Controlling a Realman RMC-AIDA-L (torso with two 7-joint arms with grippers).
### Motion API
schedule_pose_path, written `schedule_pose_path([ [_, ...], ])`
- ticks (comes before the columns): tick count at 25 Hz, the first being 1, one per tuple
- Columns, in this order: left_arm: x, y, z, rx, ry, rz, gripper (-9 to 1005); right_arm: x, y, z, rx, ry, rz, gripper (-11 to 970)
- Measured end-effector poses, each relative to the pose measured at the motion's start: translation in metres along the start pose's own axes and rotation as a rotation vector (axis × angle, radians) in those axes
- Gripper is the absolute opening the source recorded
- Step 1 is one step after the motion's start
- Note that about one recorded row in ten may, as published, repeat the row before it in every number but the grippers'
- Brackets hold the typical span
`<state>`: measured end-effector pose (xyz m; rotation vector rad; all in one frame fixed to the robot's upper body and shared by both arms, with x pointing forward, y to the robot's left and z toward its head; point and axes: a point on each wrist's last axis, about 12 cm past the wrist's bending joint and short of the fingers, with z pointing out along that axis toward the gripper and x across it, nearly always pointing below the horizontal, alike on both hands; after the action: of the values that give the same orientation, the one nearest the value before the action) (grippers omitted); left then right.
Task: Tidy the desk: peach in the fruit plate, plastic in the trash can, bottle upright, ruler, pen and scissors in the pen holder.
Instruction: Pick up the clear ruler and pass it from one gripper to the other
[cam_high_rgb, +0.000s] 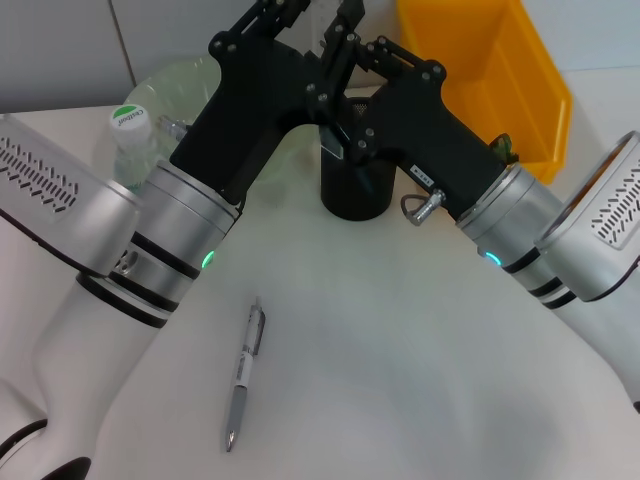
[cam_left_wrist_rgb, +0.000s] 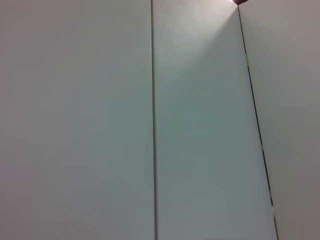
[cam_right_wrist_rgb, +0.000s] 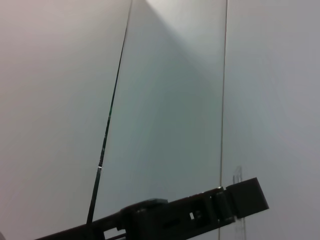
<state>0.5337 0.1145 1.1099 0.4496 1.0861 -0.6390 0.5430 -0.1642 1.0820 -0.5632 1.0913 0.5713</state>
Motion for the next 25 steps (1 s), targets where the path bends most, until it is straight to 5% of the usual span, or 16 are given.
schedule_pose_path([
  [9, 0.0002, -0.0004, -0.0001, 0.002, 0.001, 0.0, 451, -0.0006, 0.0002, 0.0012, -0.003, -0.004, 0.0, 315],
  [14, 0.0003, -0.0003, -0.0003, 0.001, 0.002, 0.0, 456, -0.0009, 0.0002, 0.002, -0.005, -0.006, 0.0, 152],
  [25, 0.0004, -0.0011, -0.0002, 0.005, 0.002, -0.001, 466, -0.0008, -0.0018, 0.0033, 0.018, -0.007, 0.003, 105],
])
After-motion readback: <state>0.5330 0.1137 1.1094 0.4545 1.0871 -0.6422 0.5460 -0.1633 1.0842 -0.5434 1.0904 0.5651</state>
